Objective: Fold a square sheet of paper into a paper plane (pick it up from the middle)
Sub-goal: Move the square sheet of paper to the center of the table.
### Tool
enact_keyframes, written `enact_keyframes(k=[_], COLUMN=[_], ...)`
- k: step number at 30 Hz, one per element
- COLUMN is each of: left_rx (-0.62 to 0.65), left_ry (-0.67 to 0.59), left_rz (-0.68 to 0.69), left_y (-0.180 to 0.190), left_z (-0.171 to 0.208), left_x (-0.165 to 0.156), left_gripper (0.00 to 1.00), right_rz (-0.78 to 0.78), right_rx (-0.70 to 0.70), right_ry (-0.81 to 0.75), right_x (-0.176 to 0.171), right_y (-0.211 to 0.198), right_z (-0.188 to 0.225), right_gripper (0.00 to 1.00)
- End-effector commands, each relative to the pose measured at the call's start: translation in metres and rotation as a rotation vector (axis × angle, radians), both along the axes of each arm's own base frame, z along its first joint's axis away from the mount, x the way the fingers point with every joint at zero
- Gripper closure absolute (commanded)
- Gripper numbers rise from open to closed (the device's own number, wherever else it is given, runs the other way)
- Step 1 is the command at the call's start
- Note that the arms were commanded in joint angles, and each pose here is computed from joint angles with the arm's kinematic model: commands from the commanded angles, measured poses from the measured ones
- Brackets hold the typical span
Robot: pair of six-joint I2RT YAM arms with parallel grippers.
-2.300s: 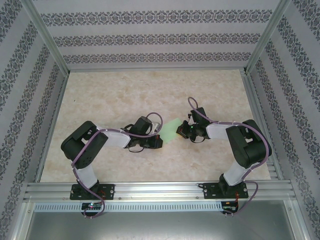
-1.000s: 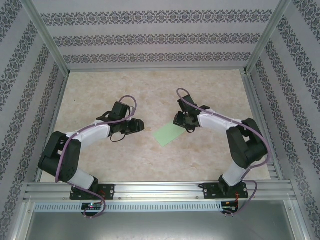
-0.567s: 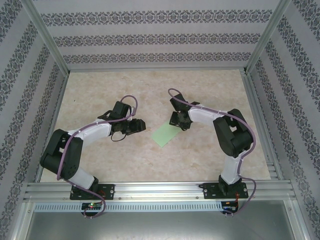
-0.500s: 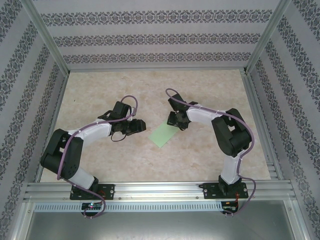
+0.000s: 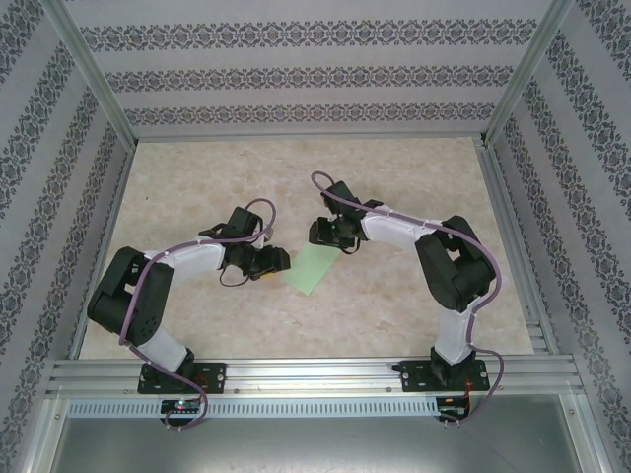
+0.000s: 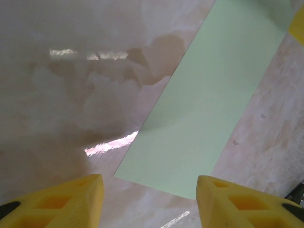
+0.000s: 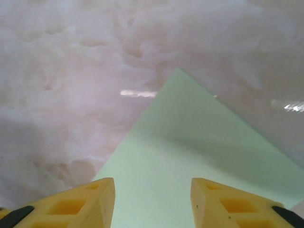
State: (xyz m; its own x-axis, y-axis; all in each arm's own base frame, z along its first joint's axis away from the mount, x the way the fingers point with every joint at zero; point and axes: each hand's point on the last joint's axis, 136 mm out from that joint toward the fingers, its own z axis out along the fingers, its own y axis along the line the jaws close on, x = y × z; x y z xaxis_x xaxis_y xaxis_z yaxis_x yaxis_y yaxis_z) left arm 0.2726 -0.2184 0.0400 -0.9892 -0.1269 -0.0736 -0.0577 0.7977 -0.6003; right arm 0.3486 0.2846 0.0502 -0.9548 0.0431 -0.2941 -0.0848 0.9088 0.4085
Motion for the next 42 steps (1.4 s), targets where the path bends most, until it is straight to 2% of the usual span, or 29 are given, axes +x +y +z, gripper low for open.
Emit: enact_keyframes(k=[1,4,7,13,17,23,25,28,32,37,42], left_rx=[0.064,0.105,0.122,0.112,0.119,0.091,0.071,0.040,0.007,-0.004,0.002], left_ry=[0.006,0.001,0.009,0.008,0.007,0.010,0.013,0.017,0.017,0.021,0.038], left_rz=[0.013,0.068,0.135,0.211,0.228,0.213,0.201,0.181,0.119,0.035,-0.041], left_y=[0.009,0.022,0.038,0.055,0.061,0.057,0.053,0.047,0.032,0.009,-0.011], left_z=[-0.002,-0.002,-0.004,-0.002,-0.001,0.001,0.001,0.003,0.010,0.015,0.012], left_x=[-0.002,0.005,0.011,0.016,0.017,0.016,0.015,0.014,0.009,-0.002,-0.012], left_gripper=[0.45,0.45,0.44,0.41,0.39,0.36,0.33,0.28,0.28,0.29,0.29], right_rz=[-0.021,-0.009,0.031,0.106,0.140,0.262,0.268,0.223,0.047,-0.180,-0.203], right_rx=[0.020,0.011,-0.001,-0.035,-0.077,-0.174,-0.179,-0.104,-0.038,-0.063,-0.062], right_ry=[0.004,0.049,0.089,0.151,0.182,0.210,0.187,0.113,-0.029,-0.003,0.025], right_x=[-0.019,-0.041,-0.060,-0.087,-0.101,-0.131,-0.128,-0.107,-0.068,-0.038,-0.024], right_y=[0.016,0.030,0.047,0.067,0.058,0.022,0.015,0.022,0.019,-0.022,-0.028], right_z=[0.011,0.001,-0.012,-0.037,-0.047,-0.050,-0.043,-0.017,0.019,0.006,-0.006], right_gripper=[0.62,0.72,0.77,0.79,0.79,0.78,0.77,0.76,0.63,0.59,0.58])
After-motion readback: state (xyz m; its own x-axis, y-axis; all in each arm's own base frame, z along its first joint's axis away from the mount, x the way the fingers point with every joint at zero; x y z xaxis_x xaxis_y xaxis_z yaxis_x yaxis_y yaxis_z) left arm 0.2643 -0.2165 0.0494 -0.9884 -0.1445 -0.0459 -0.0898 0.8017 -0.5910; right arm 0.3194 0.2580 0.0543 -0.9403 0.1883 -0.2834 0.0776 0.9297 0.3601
